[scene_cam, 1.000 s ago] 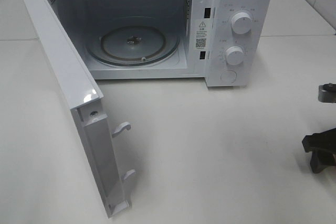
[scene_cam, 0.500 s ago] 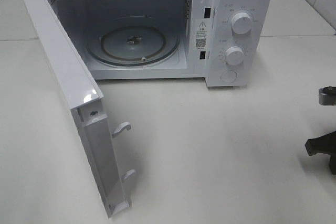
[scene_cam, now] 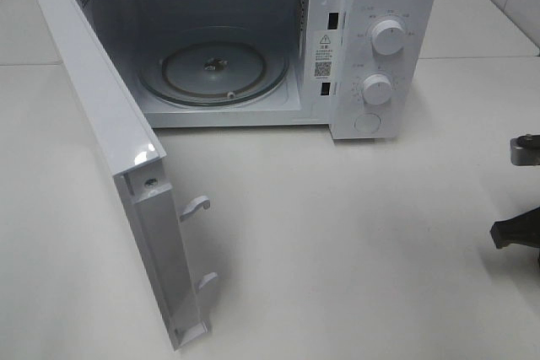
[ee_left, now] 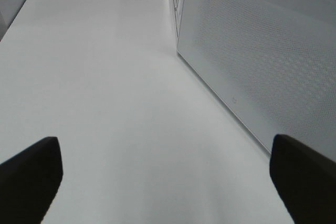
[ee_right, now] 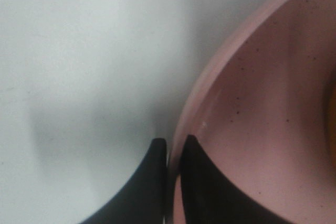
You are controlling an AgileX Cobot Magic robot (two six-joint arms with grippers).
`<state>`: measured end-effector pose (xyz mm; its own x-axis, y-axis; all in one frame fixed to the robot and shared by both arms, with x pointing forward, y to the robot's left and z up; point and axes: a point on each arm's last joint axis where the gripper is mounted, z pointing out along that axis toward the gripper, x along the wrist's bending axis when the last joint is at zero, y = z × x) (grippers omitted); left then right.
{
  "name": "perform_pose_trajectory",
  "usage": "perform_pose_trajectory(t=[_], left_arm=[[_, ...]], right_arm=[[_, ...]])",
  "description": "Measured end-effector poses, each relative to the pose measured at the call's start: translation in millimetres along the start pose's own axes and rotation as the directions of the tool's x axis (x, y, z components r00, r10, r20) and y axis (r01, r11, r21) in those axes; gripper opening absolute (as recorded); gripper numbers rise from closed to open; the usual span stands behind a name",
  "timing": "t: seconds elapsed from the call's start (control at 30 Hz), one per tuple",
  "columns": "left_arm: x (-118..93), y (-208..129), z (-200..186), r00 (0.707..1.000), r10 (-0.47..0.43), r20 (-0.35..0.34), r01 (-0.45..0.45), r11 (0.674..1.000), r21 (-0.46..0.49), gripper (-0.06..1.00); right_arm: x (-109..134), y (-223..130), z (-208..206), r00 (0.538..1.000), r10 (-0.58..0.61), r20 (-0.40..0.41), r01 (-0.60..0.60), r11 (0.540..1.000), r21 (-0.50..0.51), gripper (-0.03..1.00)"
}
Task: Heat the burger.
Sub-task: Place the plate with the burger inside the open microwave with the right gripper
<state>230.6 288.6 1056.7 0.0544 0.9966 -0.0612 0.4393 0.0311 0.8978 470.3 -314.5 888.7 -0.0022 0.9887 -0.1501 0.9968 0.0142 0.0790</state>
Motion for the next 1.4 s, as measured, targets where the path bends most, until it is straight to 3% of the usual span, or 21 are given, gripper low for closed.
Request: perform_pose_trajectory(t=[0.83, 1.4], left_arm=[[0.0, 0.0, 0.0, 1.000, 0.000, 0.000, 0.000, 1.000, 0.000, 0.99], [0.0, 0.0, 0.0, 1.000, 0.000, 0.000, 0.000, 1.000, 0.000, 0.99]], right_arm=[[36.3, -15.3, -44.4, 0.988, -0.111, 0.110, 0.118, 0.991, -0.062, 0.04], [51.9, -38.2, -92.1, 0.949, -0.236, 0.208, 0.271, 0.949, -0.160, 0.04]])
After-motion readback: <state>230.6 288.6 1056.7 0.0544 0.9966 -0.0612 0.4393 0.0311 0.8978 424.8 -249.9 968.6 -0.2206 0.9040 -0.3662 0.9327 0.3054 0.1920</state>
